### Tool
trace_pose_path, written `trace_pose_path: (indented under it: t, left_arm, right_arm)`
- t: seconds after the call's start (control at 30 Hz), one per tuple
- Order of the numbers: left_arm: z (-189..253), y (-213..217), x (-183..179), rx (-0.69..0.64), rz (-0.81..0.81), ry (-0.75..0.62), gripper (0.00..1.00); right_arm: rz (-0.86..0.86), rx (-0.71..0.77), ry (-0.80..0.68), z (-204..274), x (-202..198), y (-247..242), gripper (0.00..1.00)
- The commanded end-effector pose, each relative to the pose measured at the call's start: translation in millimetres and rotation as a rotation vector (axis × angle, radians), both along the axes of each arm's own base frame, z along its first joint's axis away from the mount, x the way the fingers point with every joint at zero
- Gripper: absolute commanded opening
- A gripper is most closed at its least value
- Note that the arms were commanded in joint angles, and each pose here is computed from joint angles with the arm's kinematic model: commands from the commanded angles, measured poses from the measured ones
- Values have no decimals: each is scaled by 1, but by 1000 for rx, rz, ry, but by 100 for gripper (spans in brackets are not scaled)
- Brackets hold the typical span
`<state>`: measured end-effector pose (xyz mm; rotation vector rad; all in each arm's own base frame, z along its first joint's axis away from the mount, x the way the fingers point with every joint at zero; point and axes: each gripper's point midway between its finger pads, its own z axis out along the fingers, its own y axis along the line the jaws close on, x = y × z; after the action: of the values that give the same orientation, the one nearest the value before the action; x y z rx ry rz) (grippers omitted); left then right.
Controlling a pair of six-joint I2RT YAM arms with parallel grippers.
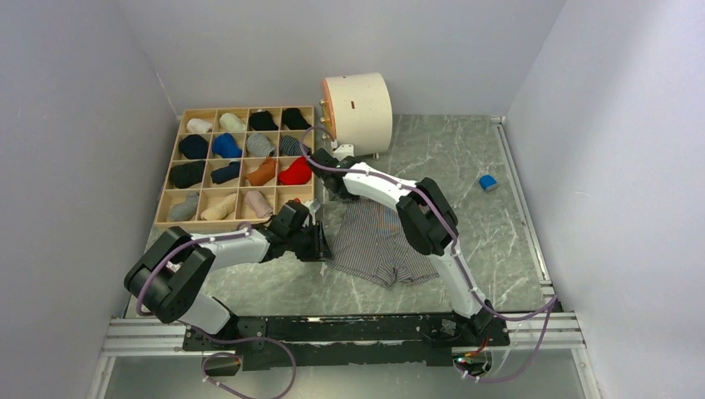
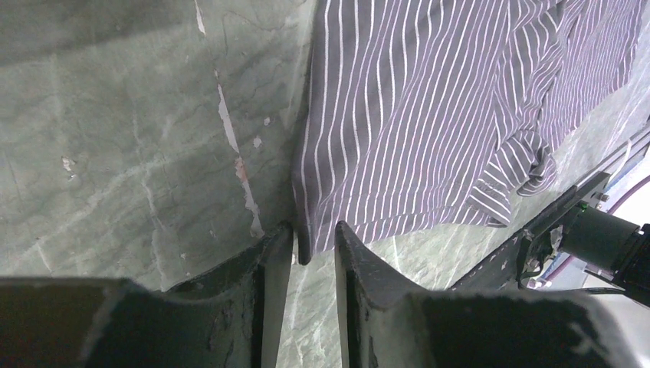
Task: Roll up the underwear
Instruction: Fold the underwear at the center of the board.
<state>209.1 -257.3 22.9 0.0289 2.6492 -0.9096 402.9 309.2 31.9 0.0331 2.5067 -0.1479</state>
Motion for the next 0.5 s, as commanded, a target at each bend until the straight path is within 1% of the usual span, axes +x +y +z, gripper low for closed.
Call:
trace_pose_path:
  t: [0.0,0.23,0.33,0.43,0.47]
  left_arm:
    - [-33,23,-22,115,-14,86,35]
    - [-36,23,-27,106,-30,98,36]
    - [-35,22,-28,100,-36,97,34]
    - [-37,22,-29,102,-42,101,32]
    - [-38,22,-29,104,-43,105,30]
  right_arm:
    - [-33,-78,6,0,-2,-14,45]
    - [-11,-94,-1,10,-1,-15,45]
    - [-2,-90,15,6,-1,-12,45]
    - [-10,-95,42,-5,-4,-11,43]
    - [-11,-96,51,-8,-5,-11,39]
